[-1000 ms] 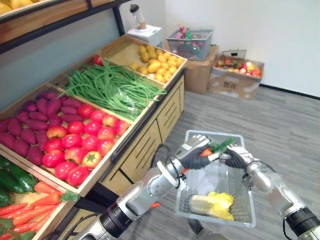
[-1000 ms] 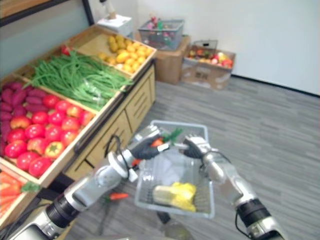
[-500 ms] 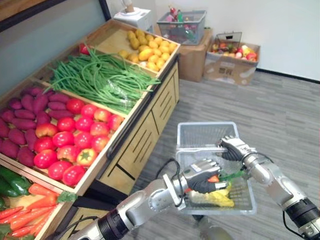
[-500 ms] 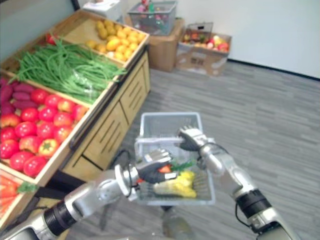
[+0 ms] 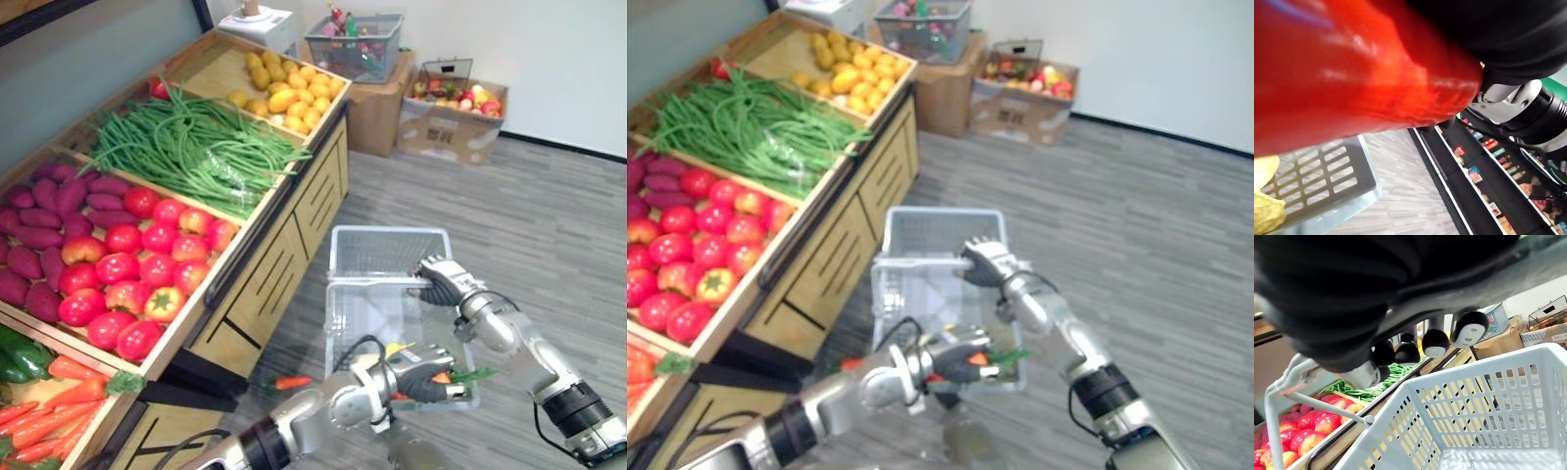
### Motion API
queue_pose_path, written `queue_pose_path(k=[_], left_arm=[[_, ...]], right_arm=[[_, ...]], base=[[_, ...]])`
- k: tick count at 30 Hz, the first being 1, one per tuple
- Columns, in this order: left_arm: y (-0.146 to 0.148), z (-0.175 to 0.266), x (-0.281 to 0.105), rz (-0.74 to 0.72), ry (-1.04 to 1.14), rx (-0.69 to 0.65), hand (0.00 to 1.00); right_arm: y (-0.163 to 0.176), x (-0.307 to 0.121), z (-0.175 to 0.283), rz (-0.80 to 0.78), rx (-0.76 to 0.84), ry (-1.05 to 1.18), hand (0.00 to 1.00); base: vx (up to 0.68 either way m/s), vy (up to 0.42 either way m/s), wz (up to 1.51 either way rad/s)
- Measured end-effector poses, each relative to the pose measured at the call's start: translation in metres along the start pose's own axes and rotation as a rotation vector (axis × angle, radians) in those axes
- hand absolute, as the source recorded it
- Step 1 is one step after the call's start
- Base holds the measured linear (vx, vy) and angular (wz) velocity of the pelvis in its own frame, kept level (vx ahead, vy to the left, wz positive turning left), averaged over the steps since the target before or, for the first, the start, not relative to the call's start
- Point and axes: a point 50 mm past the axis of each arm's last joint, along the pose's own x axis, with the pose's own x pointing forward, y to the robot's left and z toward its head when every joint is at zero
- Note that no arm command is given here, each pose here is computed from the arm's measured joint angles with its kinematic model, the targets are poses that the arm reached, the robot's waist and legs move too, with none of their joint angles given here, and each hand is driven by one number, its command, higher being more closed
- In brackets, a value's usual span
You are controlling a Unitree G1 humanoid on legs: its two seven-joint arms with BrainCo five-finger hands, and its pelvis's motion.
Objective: Pick vegetable in the basket
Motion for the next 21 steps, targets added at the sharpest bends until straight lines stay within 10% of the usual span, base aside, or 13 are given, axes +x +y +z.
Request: queue_pose_path(k=[14,15,21], left_arm=[[-0.004,-0.056,0.023,0.017,0.328,0.166,1.0],[-0.002,-0.06,0.022,0.019,0.353,0.185,0.0],[-0.004,-0.076,0.016,-0.02,0.432,0.23,0.0]], right_arm=[[0.004,0.009,-0.004,-0.059,0.084,0.058,1.0],[0.003,0.011,-0.006,-0.058,0.083,0.066,1.0],[0.008,0.011,-0.014,-0.043,0.093,0.106,1.0]], base=[[0.02,0.04,0.0],[0.02,0.061,0.05],[0.01,0.047,0.05]])
